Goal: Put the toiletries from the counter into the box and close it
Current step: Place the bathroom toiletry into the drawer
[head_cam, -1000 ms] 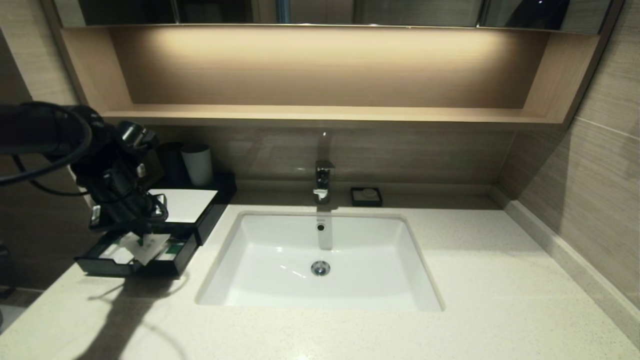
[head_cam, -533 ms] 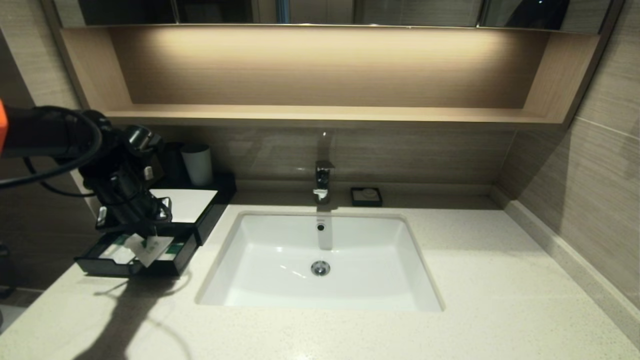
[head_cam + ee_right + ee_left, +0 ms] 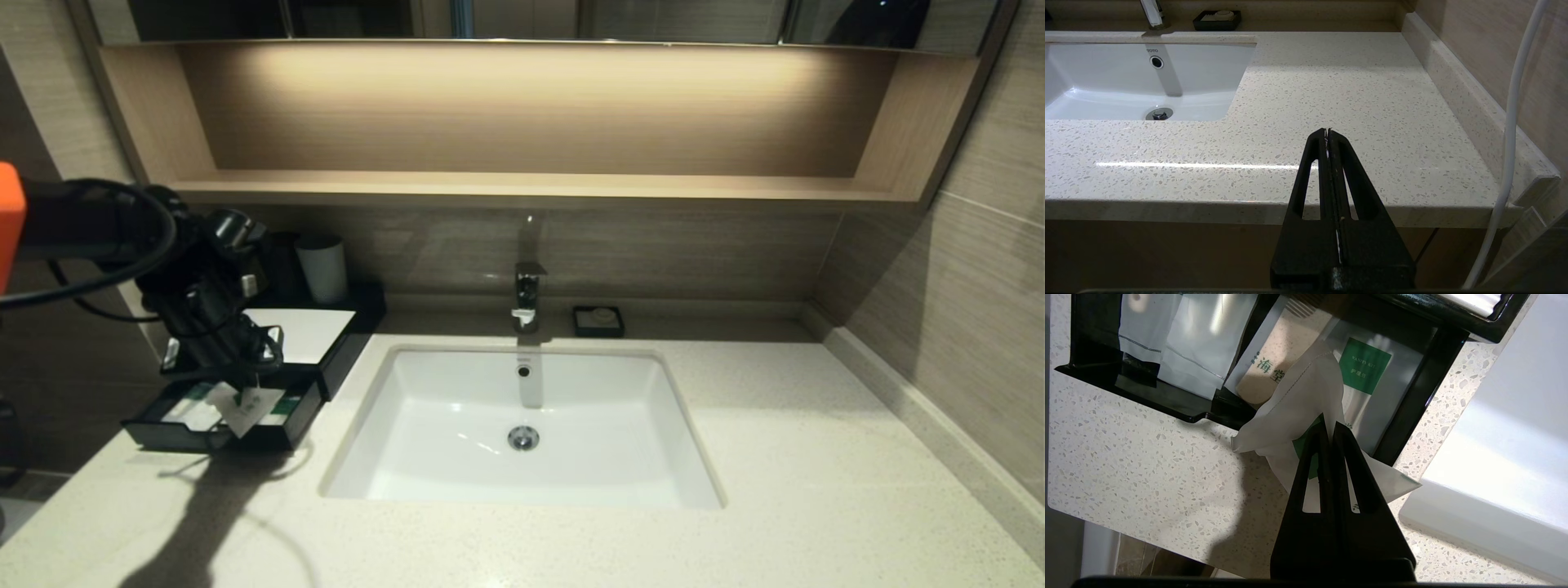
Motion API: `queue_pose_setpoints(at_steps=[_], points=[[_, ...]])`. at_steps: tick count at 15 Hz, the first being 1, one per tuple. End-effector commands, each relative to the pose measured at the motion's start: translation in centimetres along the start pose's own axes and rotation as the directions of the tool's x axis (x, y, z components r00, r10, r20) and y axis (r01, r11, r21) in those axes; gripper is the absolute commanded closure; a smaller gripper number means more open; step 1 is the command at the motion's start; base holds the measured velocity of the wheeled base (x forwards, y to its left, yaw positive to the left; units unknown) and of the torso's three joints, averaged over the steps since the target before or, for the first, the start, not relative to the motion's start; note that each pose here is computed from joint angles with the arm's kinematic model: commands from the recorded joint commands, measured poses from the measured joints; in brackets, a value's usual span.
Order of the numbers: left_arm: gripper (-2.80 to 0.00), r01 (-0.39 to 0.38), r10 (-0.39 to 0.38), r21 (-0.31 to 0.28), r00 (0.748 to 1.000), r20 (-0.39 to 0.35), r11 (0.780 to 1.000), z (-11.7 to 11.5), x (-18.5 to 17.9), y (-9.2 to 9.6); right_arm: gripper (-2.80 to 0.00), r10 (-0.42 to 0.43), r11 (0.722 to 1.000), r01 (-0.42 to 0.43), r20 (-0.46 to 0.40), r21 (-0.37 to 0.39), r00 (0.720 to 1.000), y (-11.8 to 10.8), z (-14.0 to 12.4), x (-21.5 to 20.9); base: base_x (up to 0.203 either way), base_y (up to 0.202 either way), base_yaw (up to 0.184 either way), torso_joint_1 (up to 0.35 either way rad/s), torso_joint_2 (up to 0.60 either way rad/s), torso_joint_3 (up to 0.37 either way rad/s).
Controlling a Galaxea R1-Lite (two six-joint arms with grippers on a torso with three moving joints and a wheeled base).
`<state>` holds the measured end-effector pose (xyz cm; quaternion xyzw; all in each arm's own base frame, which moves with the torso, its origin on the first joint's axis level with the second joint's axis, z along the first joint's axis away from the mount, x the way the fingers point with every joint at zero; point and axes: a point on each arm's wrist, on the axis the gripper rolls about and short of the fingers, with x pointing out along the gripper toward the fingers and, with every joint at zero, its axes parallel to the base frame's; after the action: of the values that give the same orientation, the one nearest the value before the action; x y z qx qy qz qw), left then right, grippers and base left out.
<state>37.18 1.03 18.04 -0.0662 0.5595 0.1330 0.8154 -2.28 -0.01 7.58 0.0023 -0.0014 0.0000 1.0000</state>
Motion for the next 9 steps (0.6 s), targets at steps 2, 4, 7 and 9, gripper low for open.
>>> queue_pose_setpoints(at_steps=[2, 4, 7, 9], points=[[0.00, -0.005, 0.005, 0.000, 1.000, -0.012, 1.000, 0.10, 0.68, -0.10, 0.00, 0.000, 1.000, 0.000, -0.001, 0.000, 1.000, 0.00, -0.02, 0.01, 0.000, 0.000, 0.000, 0.000, 0.00, 0.000], [0.00, -0.002, 0.002, 0.002, 1.000, -0.001, 1.000, 0.24, 0.72, -0.14, 0.00, 0.000, 1.000, 0.000, 0.000, 0.000, 1.000, 0.00, 0.00, 0.00, 0.000, 0.000, 0.000, 0.000, 0.00, 0.000], [0.00, 0.000, 0.000, 0.008, 1.000, 0.006, 1.000, 0.54, 1.02, -0.26, 0.00, 0.000, 1.000, 0.000, -0.001, 0.000, 1.000, 0.00, -0.04, 0.01, 0.000, 0.000, 0.000, 0.000, 0.00, 0.000], [0.00, -0.001, 0.001, 0.008, 1.000, 0.003, 1.000, 0.57, 1.23, -0.30, 0.00, 0.000, 1.000, 0.000, 0.000, 0.000, 1.000, 0.00, 0.00, 0.00, 0.000, 0.000, 0.000, 0.000, 0.00, 0.000]])
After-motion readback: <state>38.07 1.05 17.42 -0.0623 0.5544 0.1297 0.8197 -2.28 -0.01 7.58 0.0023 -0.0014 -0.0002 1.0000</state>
